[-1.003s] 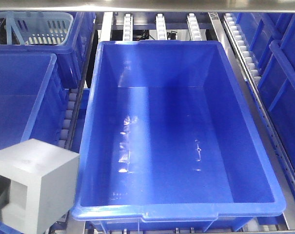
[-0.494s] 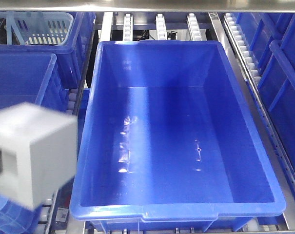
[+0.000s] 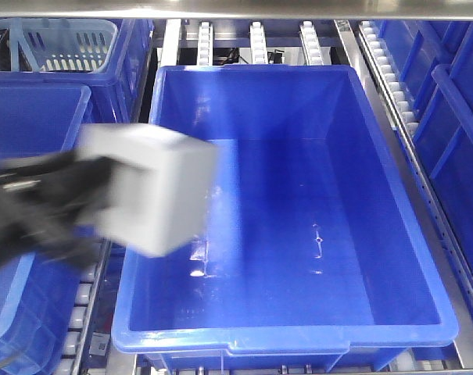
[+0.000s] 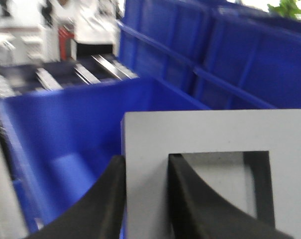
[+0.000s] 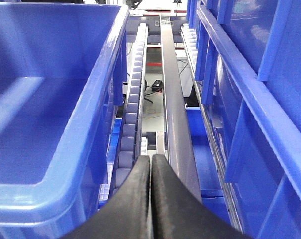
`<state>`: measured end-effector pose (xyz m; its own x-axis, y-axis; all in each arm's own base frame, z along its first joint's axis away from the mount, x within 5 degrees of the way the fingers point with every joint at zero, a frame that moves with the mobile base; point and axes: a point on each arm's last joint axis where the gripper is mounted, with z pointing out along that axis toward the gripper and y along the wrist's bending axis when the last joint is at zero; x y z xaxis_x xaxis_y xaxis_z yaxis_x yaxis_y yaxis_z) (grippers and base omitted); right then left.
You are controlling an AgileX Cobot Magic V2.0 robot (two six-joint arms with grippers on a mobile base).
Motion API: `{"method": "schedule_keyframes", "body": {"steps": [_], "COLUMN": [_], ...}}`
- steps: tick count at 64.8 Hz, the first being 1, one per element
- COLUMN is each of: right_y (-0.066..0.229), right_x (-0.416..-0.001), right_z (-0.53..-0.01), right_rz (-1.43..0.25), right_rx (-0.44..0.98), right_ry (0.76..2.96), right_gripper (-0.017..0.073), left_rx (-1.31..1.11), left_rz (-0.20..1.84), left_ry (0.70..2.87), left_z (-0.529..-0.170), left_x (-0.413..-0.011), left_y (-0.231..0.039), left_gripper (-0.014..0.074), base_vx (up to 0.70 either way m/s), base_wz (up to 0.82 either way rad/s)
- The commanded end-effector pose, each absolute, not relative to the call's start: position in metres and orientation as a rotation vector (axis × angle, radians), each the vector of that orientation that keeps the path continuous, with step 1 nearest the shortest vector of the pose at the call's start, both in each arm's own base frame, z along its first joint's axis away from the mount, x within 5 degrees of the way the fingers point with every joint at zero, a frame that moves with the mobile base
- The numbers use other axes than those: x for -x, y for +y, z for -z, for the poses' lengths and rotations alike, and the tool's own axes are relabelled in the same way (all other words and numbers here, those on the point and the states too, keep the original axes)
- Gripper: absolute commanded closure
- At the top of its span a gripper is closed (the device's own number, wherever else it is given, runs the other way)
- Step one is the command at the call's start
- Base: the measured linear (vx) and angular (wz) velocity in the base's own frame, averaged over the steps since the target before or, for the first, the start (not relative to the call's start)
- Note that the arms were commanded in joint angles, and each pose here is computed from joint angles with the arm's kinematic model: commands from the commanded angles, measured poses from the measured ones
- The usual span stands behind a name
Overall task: Sort gray base to blue bin
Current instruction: 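Swing the left gripper over the bin and lower the block inside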
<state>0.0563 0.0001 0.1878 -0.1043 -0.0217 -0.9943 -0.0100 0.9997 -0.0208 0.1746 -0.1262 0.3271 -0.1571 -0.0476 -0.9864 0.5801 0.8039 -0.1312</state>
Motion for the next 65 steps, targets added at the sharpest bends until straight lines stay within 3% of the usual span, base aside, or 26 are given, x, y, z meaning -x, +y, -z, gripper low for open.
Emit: {"method": "schedule_keyframes", "body": {"steps": [1, 26, 65], "right_y": [0.0, 0.0, 0.0], "right_x": [-0.056, -0.056, -0.056], "right_z": [-0.19, -0.19, -0.19], "right_rz": [0.019, 0.019, 0.019], "right_rx": [0.031, 0.031, 0.031], "right_ry": [1.604, 1.604, 1.604], "right_gripper": [0.0568, 0.0568, 0.0568], "left_rx": [-0.414, -0.477, -0.527], "left_rz": [0.658, 0.576, 0.453], "left_ry": [1.531, 1.78, 2.07], "left_z": [-0.35, -0.322, -0.253], "left_x": [-0.19, -0.283, -0.361], "left_y": [-0.148, -0.219, -0.273], "left_gripper": [0.0589, 0.0589, 0.0564], "base_vx": [0.0, 0.0, 0.0], "base_wz": [0.0, 0.0, 0.0]}}
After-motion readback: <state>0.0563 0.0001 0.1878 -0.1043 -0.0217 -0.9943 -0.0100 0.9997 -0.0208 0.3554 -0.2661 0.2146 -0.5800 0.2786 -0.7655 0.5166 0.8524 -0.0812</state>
